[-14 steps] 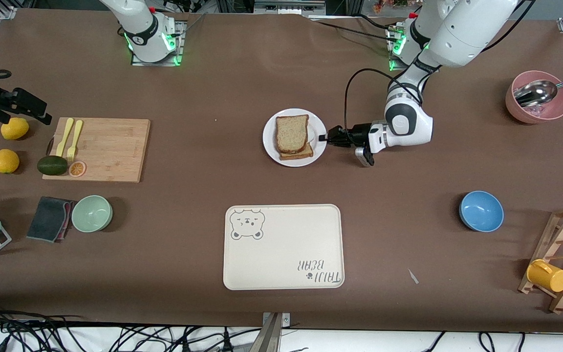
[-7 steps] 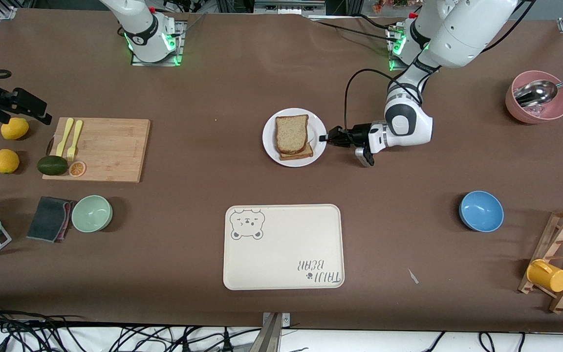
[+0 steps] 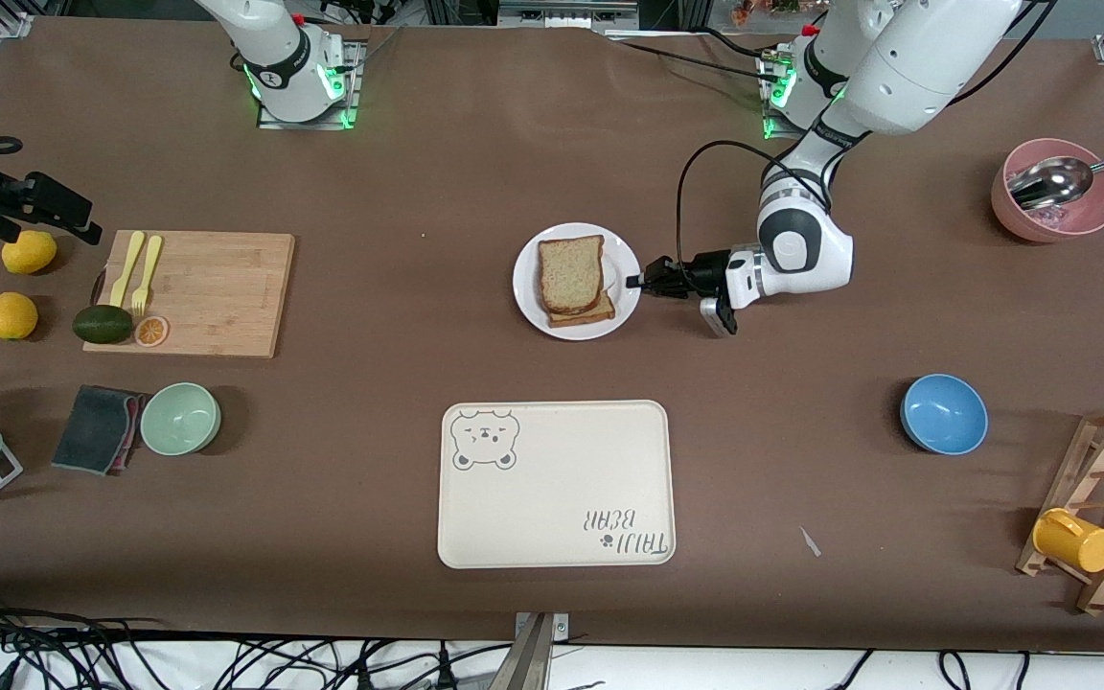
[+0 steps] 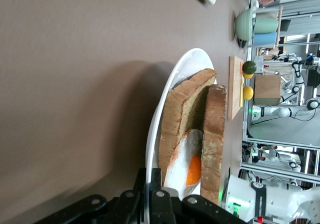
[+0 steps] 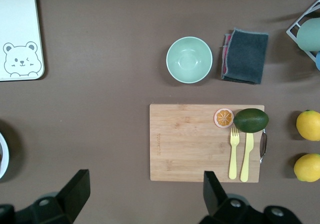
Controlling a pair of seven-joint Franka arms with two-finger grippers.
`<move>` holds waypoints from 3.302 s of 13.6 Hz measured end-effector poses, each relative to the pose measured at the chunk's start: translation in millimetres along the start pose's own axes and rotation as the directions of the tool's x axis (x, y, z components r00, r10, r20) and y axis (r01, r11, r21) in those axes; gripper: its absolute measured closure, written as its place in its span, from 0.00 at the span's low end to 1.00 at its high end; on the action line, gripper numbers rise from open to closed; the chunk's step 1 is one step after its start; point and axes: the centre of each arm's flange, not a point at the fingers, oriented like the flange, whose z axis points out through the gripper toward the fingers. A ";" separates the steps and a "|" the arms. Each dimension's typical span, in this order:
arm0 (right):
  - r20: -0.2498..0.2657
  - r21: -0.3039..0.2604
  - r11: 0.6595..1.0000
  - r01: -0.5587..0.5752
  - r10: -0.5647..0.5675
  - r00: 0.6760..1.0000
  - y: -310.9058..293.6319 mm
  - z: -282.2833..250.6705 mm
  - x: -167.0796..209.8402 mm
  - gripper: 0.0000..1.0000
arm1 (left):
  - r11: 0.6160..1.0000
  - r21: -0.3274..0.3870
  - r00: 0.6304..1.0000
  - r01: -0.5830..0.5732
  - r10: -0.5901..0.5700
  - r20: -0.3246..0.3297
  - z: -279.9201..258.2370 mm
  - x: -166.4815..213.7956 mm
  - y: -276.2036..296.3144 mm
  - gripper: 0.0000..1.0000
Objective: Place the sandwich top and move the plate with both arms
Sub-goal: 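Slide the plate with the left gripper onto the bear tray, then open the left gripper and release the plate on the tray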
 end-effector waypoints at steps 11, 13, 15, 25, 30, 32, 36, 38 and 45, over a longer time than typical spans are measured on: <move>0.000 0.000 1.000 0.000 0.000 1.000 -0.1 0.0 0.0 0.00 | 0.996 -0.036 0.990 0.078 -0.081 -0.118 -6.2 96.1 62.1 0.95; 0.000 0.000 1.000 0.000 0.000 1.000 -0.1 0.1 0.0 0.00 | 0.994 -0.033 0.987 0.103 -0.106 -0.123 -9.6 122.1 67.7 0.95; 0.000 0.000 1.000 0.000 0.000 1.000 -0.1 0.1 0.0 0.00 | 0.991 -0.027 0.982 0.129 -0.131 -0.135 -17.3 149.1 68.5 0.95; 0.000 0.000 1.000 0.000 0.000 1.000 -0.2 0.1 0.0 0.00 | 0.979 -0.032 0.953 0.203 -0.205 -0.224 -35.9 239.7 27.9 0.95; 0.000 0.000 1.000 0.000 0.000 1.000 -0.2 0.1 0.0 0.00 | 0.982 -0.009 0.953 0.188 -0.184 -0.240 -34.4 251.0 24.8 0.95; 0.000 0.000 1.000 0.000 0.000 1.000 -0.2 0.1 0.0 0.00 | 0.983 0.010 0.954 0.184 -0.176 -0.244 -33.3 253.6 23.3 0.95; 0.000 0.000 1.000 0.000 0.000 1.000 -0.2 0.1 0.0 0.00 | 0.981 0.035 0.950 0.193 -0.178 -0.257 -33.3 261.2 21.9 0.95; 0.000 0.000 1.000 0.000 0.000 1.000 -0.2 0.1 0.0 0.00 | 0.981 0.035 0.950 0.192 -0.177 -0.257 -32.4 262.3 21.9 0.95; 0.000 0.000 1.000 0.000 0.000 1.000 -0.2 0.1 0.0 0.00 | 0.980 0.034 0.949 0.194 -0.179 -0.258 -31.7 263.9 23.0 0.82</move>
